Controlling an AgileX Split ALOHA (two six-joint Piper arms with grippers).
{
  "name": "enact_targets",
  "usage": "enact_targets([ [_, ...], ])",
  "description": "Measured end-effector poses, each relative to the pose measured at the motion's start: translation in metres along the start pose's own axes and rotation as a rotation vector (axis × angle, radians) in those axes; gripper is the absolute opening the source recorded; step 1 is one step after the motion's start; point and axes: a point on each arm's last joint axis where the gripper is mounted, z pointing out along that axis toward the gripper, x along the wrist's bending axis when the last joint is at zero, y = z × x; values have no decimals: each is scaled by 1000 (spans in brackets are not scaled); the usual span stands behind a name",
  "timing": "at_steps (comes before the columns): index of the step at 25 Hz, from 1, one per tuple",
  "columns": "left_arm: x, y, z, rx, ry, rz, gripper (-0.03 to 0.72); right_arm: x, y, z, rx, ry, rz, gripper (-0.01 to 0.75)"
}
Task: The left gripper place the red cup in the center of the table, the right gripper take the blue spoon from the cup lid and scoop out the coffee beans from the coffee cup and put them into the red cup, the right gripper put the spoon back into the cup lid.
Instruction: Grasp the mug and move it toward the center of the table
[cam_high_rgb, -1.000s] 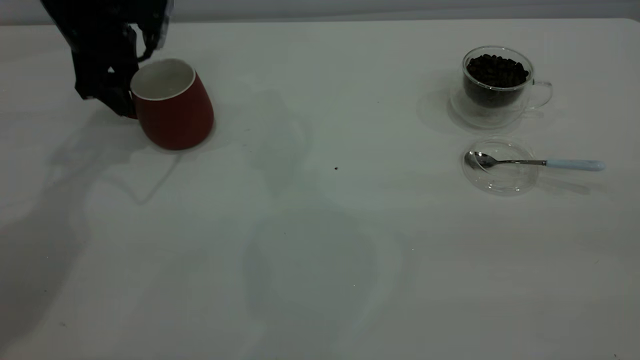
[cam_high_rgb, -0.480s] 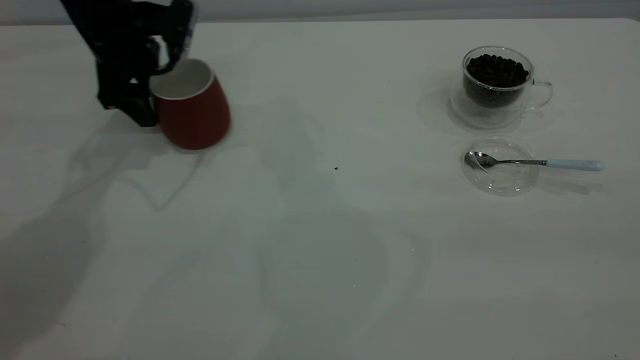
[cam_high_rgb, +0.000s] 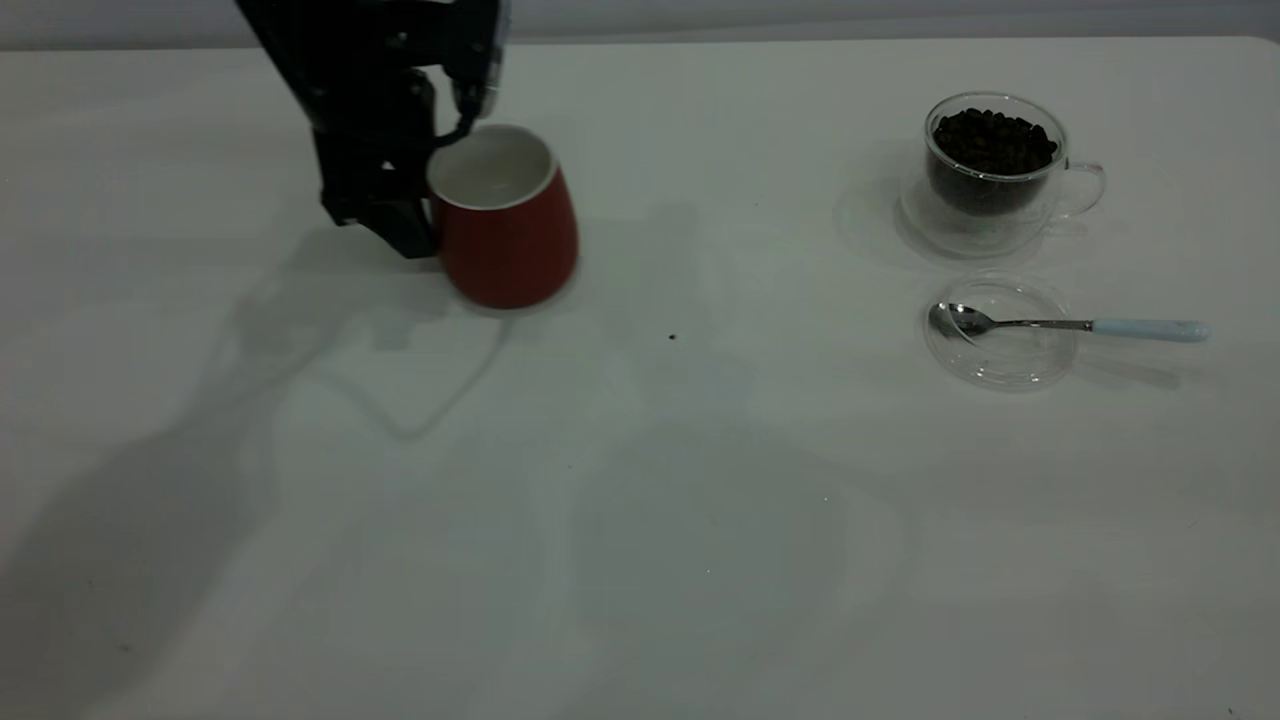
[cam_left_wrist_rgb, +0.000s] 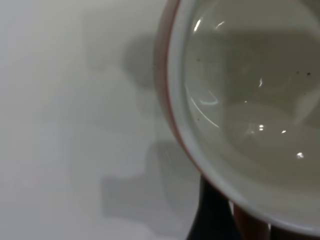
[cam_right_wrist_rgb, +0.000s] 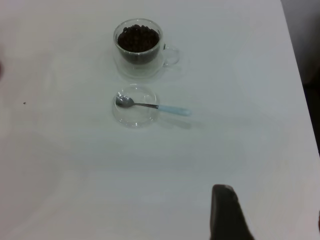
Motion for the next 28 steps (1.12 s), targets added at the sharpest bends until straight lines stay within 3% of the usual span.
enact_targets([
  [28, 0, 39, 5, -81, 10, 4, 587, 0, 0, 0, 0, 0, 0, 466],
])
